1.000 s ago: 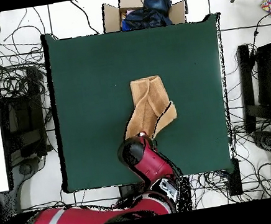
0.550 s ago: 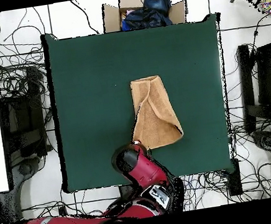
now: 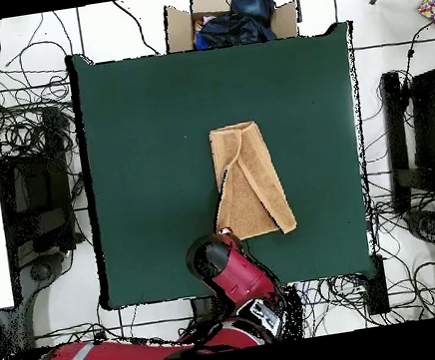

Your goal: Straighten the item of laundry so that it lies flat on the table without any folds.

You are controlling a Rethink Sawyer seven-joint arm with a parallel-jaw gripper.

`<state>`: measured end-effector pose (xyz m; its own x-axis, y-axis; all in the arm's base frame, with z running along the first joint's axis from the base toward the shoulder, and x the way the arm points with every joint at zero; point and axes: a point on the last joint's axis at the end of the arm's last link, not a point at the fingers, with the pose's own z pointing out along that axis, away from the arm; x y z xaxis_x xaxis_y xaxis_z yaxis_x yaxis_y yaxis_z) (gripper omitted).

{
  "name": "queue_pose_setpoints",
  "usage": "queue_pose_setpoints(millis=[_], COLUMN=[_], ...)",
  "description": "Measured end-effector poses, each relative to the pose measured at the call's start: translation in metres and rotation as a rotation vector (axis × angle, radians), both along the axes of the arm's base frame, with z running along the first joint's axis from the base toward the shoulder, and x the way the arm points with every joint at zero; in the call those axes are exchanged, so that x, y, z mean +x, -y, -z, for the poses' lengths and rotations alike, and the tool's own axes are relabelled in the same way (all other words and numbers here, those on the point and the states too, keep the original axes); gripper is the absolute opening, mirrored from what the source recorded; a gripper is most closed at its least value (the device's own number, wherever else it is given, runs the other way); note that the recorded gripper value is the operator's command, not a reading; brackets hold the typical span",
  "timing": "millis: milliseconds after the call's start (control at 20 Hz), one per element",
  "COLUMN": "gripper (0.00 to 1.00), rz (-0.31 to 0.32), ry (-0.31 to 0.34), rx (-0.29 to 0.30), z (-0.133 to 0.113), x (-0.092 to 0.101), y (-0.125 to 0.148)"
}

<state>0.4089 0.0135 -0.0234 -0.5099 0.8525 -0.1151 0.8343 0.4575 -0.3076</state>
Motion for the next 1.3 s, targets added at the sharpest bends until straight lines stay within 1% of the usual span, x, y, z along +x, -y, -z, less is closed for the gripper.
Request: queue_pose_setpoints(millis=[200, 350, 500, 550, 750, 800, 950, 1000, 1300], gripper=[1.00, 1.00, 1.00, 1.00, 1.00, 1.00, 1.00, 1.00, 1.00], rz=[-0.016, -0.038, -0.063, -0.080, -0.100, -0.117, -0.125, -0.131, -0.137], ry=[0.002, 0.015, 0.035, 0.052, 0.074, 0.091, 0.101, 0.107, 0.104], rx=[-0.013, -0.035, -0.067, -0.096, -0.136, -0.169, -0.192, -0.210, -0.229], z=[-0.003, -0.007, -0.012, -0.014, -0.015, -0.016, -0.014, -0.013, -0.011], x=[0.000, 0.004, 0.013, 0.019, 0.025, 0.029, 0.031, 0.031, 0.028], y=[-0.002, -0.003, -0.001, 0.002, 0.006, 0.011, 0.017, 0.021, 0.026])
